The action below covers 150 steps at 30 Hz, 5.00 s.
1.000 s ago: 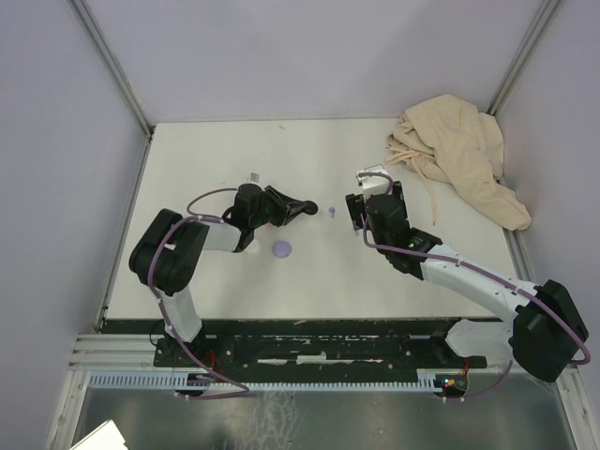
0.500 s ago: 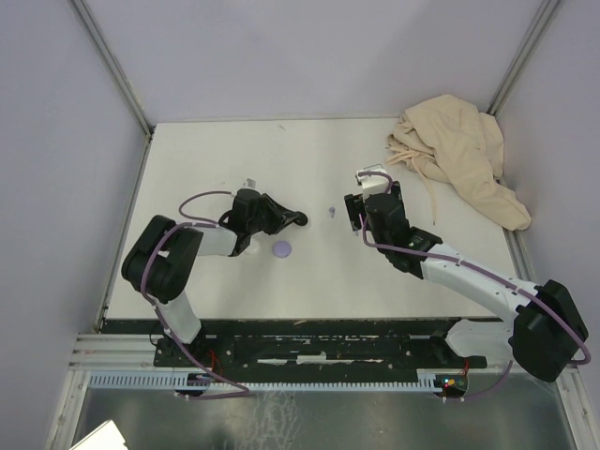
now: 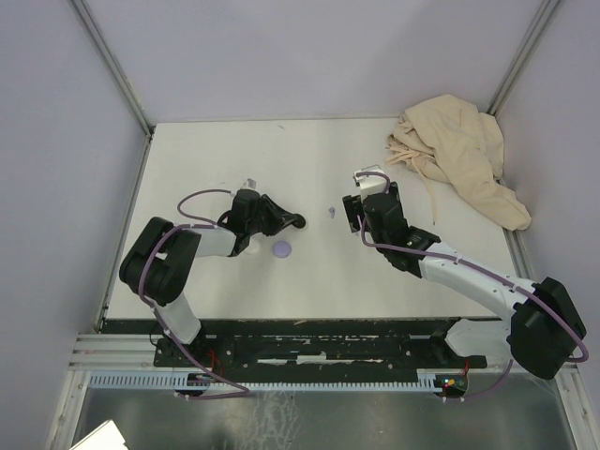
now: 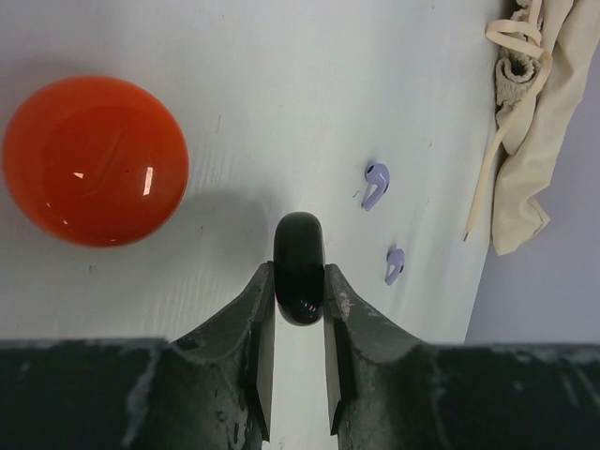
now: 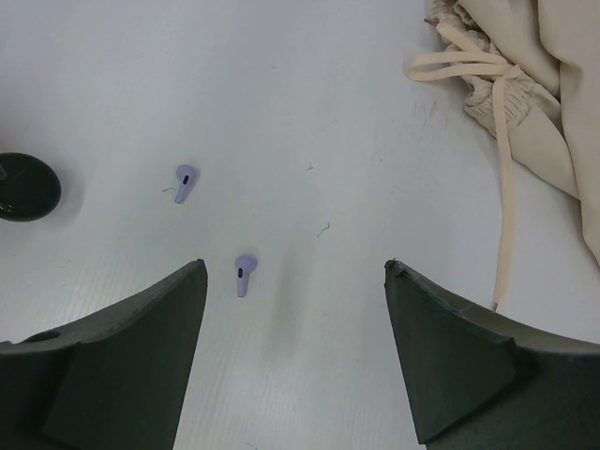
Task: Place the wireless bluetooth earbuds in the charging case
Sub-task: Place the charging case at the center of the board, then pick up the charging case at the center of the board, then open the charging case.
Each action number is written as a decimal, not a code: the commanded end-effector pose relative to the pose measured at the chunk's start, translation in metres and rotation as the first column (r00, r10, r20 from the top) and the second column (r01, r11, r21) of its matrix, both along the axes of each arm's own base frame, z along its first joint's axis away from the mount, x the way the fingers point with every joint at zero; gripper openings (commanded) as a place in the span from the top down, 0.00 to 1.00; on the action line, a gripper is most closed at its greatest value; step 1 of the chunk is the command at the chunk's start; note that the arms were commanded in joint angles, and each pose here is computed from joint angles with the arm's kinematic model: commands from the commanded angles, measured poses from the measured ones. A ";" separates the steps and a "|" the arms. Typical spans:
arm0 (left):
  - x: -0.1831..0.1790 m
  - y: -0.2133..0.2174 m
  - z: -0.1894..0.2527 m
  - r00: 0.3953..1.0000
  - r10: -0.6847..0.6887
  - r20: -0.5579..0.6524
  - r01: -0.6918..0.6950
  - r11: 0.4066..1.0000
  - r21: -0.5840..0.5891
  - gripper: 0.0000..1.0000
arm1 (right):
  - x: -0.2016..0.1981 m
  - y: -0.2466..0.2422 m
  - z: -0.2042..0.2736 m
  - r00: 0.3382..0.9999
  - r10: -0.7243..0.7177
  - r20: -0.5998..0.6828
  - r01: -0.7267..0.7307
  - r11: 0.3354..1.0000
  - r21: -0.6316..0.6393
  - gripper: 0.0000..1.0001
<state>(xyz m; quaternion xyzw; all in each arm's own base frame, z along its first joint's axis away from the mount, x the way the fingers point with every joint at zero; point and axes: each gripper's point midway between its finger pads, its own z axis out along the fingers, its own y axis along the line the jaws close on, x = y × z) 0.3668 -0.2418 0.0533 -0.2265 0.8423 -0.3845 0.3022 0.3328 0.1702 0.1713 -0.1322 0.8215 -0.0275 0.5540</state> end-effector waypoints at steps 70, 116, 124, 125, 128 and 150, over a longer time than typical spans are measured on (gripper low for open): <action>-0.027 0.119 0.068 0.956 0.234 0.179 -0.226 0.972 -0.063 0.39 | -0.038 0.238 -0.124 0.724 0.525 -0.447 -0.540 0.835 0.107 0.19; -0.051 -0.005 0.134 0.836 -0.312 0.450 0.432 0.881 -0.193 0.45 | -0.060 0.140 -0.007 0.587 0.790 -0.177 -0.766 0.613 0.195 0.87; -0.067 -0.033 0.139 0.787 -0.392 0.477 0.524 0.833 -0.181 0.46 | -0.061 0.136 -0.012 0.575 0.794 -0.199 -0.767 0.608 0.207 0.88; -0.069 -0.035 0.138 0.784 -0.400 0.476 0.531 0.828 -0.179 0.46 | -0.060 0.136 -0.012 0.575 0.793 -0.201 -0.766 0.608 0.209 0.88; -0.075 -0.040 0.137 0.773 -0.420 0.476 0.551 0.816 -0.176 0.47 | -0.059 0.136 -0.013 0.575 0.792 -0.204 -0.764 0.610 0.211 0.88; -0.095 -0.054 0.117 0.744 -0.507 0.436 0.618 0.770 -0.159 0.52 | -0.055 0.139 -0.012 0.574 0.793 -0.205 -0.764 0.608 0.216 0.89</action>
